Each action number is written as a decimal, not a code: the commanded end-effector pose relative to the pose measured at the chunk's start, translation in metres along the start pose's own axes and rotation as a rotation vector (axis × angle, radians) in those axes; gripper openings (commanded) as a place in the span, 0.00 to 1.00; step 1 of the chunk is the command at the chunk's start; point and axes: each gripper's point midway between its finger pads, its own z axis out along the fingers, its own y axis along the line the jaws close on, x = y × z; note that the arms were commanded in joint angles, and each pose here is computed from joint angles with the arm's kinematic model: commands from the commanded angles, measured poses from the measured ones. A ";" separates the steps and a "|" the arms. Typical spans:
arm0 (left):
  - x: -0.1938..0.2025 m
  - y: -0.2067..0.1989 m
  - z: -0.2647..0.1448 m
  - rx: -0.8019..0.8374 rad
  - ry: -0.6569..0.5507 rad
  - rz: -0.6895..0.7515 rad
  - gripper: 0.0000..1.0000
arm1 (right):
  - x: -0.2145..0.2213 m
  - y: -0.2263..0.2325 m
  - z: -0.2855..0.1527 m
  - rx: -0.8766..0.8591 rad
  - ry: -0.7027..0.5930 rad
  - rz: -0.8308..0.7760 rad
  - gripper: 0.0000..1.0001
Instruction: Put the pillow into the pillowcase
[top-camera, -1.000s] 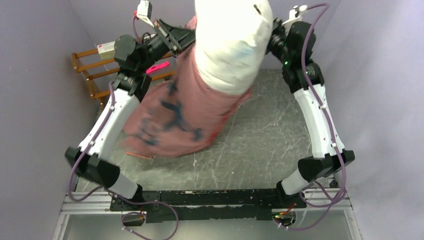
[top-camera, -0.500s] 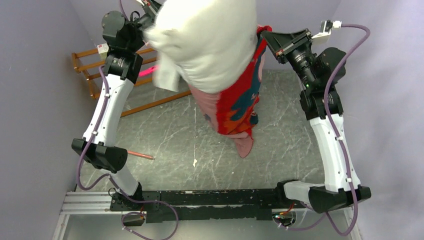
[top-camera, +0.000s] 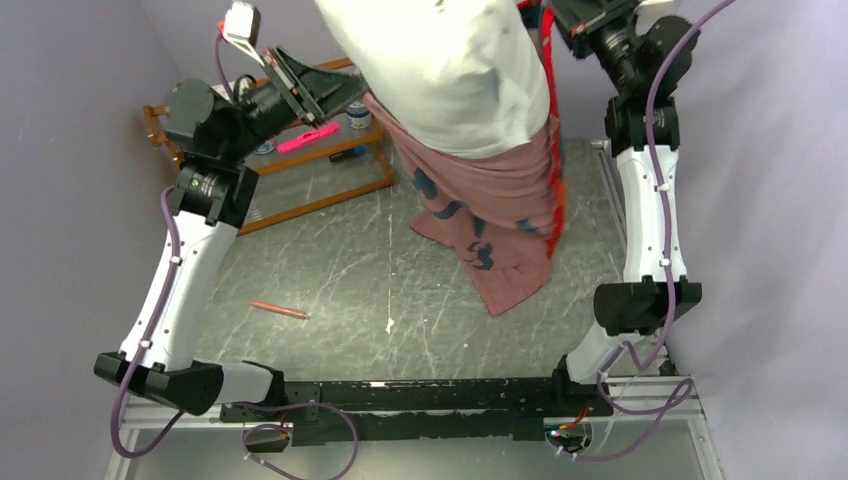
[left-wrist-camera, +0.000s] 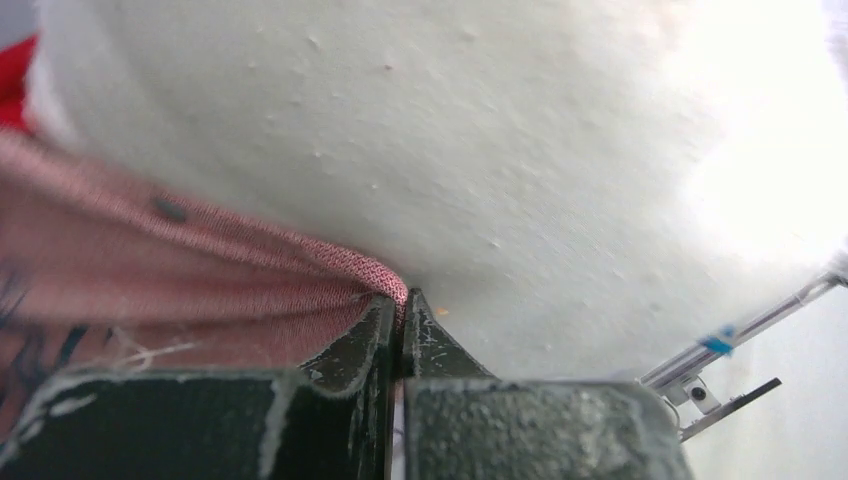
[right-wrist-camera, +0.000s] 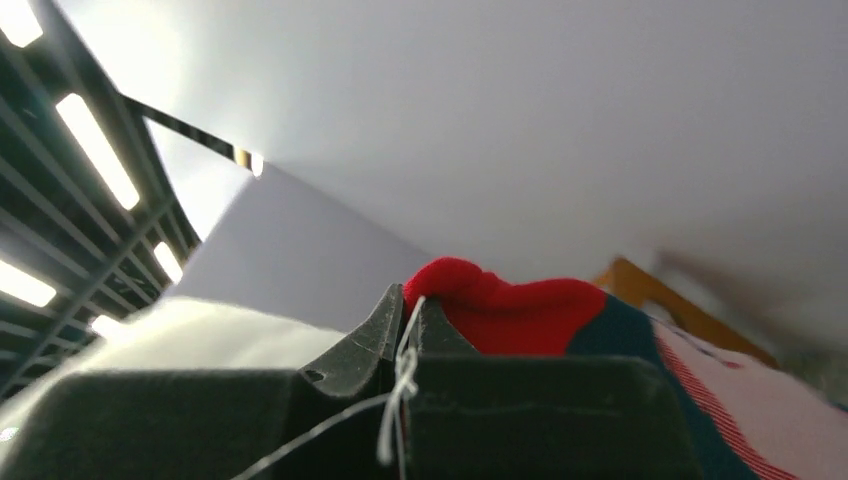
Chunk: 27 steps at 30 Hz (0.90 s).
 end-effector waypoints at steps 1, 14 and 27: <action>-0.051 -0.081 0.007 0.211 -0.132 0.184 0.05 | 0.028 0.046 -0.044 -0.147 0.072 -0.061 0.00; -0.004 0.028 0.036 -0.005 -0.030 0.167 0.05 | 0.080 -0.037 -0.100 0.230 0.250 -0.305 0.00; -0.038 0.010 0.043 -0.093 -0.073 0.268 0.05 | 0.134 -0.050 -0.123 0.081 0.367 -0.195 0.00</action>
